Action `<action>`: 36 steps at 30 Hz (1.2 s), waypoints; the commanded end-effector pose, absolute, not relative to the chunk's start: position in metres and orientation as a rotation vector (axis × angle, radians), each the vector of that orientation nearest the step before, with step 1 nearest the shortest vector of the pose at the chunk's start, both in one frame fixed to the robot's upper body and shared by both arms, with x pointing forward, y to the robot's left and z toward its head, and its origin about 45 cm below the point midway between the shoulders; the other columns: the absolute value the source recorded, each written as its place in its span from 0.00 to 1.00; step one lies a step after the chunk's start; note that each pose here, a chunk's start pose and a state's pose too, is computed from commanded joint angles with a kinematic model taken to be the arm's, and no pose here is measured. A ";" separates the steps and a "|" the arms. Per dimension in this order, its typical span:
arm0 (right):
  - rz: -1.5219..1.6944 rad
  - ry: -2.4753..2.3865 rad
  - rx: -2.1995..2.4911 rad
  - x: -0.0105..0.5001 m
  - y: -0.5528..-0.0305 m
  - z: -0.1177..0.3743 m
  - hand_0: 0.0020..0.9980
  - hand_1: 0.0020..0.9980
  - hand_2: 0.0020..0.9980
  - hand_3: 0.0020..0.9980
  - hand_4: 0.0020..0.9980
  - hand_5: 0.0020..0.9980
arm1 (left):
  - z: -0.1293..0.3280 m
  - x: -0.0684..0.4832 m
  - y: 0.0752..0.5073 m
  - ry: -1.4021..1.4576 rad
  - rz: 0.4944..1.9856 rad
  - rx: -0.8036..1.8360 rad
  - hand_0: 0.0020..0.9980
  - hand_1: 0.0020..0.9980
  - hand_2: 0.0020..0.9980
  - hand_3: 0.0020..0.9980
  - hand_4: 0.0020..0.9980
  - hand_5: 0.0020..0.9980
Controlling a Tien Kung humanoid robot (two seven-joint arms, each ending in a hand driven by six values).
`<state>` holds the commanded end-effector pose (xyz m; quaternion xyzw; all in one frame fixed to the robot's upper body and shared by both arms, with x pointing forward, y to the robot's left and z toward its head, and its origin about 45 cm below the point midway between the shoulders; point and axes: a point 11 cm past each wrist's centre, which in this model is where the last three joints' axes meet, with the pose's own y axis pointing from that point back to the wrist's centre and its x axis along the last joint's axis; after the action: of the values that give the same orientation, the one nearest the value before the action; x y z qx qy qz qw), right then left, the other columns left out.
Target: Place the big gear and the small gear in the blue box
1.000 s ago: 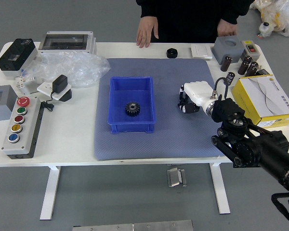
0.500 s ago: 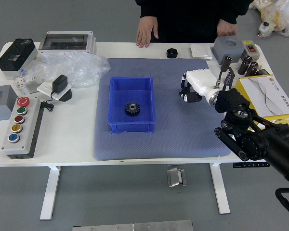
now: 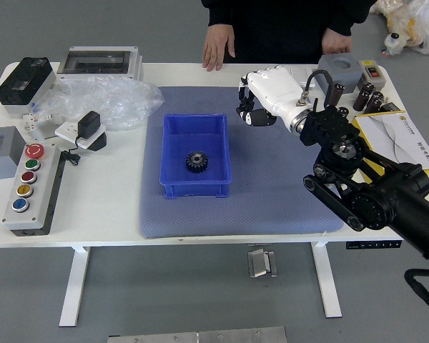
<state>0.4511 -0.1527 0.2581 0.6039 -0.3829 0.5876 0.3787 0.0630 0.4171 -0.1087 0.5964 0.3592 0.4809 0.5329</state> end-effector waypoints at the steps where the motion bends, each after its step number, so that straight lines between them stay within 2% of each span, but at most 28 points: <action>1: 1.508 -0.976 1.557 0.449 -0.146 0.258 0.58 0.40 0.43 0.45 0.67 0.07 | -0.109 0.063 0.417 0.856 1.146 1.423 0.85 0.82 0.80 0.82 0.68 0.30; 12: 1.496 -0.940 1.683 0.431 -0.102 0.238 0.59 0.40 0.44 0.46 0.69 0.06 | -0.108 0.063 0.419 0.848 1.135 1.434 0.85 0.82 0.80 0.82 0.68 0.30; 13: 1.492 -0.936 1.689 0.430 -0.101 0.236 0.61 0.43 0.47 0.54 0.66 0.11 | -0.108 0.063 0.419 0.848 1.135 1.435 0.85 0.82 0.80 0.82 0.68 0.30; 18: 1.452 -0.915 1.712 0.428 -0.101 0.228 0.61 0.43 0.47 0.54 0.66 0.11 | -0.108 0.062 0.419 0.847 1.133 1.437 0.85 0.82 0.80 0.82 0.68 0.30; 19: 1.442 -0.911 1.715 0.429 -0.102 0.227 0.55 0.46 0.58 0.72 0.80 0.33 | -0.108 0.062 0.419 0.847 1.133 1.436 0.85 0.82 0.80 0.82 0.68 0.30; 24: 1.399 -0.890 1.731 0.431 -0.105 0.224 0.55 0.46 0.58 0.72 0.80 0.33 | -0.109 0.062 0.418 0.849 1.133 1.434 0.85 0.82 0.80 0.82 0.68 0.30; 25: 1.391 -0.886 1.735 0.431 -0.106 0.223 0.57 0.50 0.66 0.83 0.90 0.40 | -0.109 0.062 0.417 0.849 1.133 1.433 0.85 0.82 0.80 0.82 0.68 0.30; 30: 1.362 -0.875 1.748 0.432 -0.106 0.222 0.57 0.50 0.66 0.83 0.90 0.40 | -0.109 0.061 0.417 0.853 1.134 1.432 0.85 0.82 0.80 0.82 0.68 0.30; 31: 1.358 -0.874 1.749 0.432 -0.106 0.221 0.58 0.52 0.68 0.85 0.94 0.46 | -0.109 0.061 0.417 0.854 1.134 1.432 0.85 0.82 0.80 0.82 0.68 0.30; 36: 1.355 -0.890 1.746 0.433 -0.109 0.225 0.58 0.52 0.68 0.85 0.94 0.46 | -0.109 0.062 0.416 0.855 1.136 1.429 0.85 0.82 0.80 0.82 0.68 0.30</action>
<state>0.4331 -0.1085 0.2245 0.6806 -0.3470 0.5284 0.3704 0.0616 0.4162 -0.1092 0.5995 0.3587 0.4767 0.5336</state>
